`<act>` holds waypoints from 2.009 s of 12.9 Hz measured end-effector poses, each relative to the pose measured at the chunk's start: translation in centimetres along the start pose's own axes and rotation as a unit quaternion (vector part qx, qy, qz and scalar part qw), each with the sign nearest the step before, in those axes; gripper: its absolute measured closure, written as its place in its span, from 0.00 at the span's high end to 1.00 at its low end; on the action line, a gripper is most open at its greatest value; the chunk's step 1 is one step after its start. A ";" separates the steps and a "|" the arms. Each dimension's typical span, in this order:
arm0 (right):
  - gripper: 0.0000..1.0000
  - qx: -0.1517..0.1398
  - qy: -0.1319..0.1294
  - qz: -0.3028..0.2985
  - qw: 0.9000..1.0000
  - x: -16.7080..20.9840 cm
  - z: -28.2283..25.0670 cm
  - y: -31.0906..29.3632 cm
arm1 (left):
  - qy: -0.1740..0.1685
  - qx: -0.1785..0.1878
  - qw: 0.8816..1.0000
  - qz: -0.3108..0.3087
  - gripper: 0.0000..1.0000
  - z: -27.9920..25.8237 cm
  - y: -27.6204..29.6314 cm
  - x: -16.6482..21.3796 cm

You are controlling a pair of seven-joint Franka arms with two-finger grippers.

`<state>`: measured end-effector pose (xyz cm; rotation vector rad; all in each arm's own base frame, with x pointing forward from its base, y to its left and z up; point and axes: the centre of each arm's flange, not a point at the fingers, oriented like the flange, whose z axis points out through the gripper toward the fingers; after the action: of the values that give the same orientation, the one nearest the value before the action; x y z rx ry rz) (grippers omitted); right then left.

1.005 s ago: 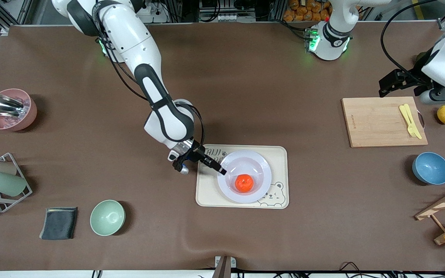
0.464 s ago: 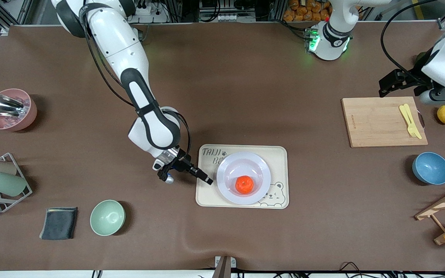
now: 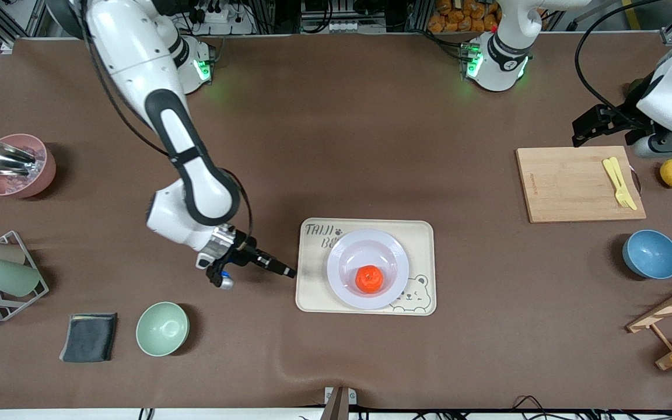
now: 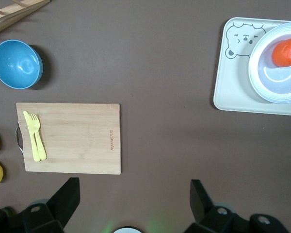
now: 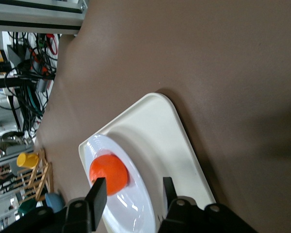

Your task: Place orange and plate with both arms

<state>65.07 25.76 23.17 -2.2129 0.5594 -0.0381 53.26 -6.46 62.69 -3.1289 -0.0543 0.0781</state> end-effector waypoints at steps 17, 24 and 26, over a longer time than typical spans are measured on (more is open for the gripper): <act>1.00 -0.321 -0.073 -0.142 0.934 5.0 -38.6 1.3 | 0.000 0.000 1.000 0.000 1.00 0.0 0.0 0.0; 1.00 -0.368 -0.009 -0.175 0.913 -2.2 -44.0 -7.7 | 0.001 0.000 1.000 0.000 1.00 0.0 0.0 0.0; 1.00 -0.367 0.002 -0.173 0.914 -1.9 -45.0 -7.8 | 0.000 0.000 1.000 0.000 1.00 0.0 0.0 0.0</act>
<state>56.80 -1.88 58.65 -3.0280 0.1755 -0.0177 53.30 -6.42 62.73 -3.1291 -0.0558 0.0765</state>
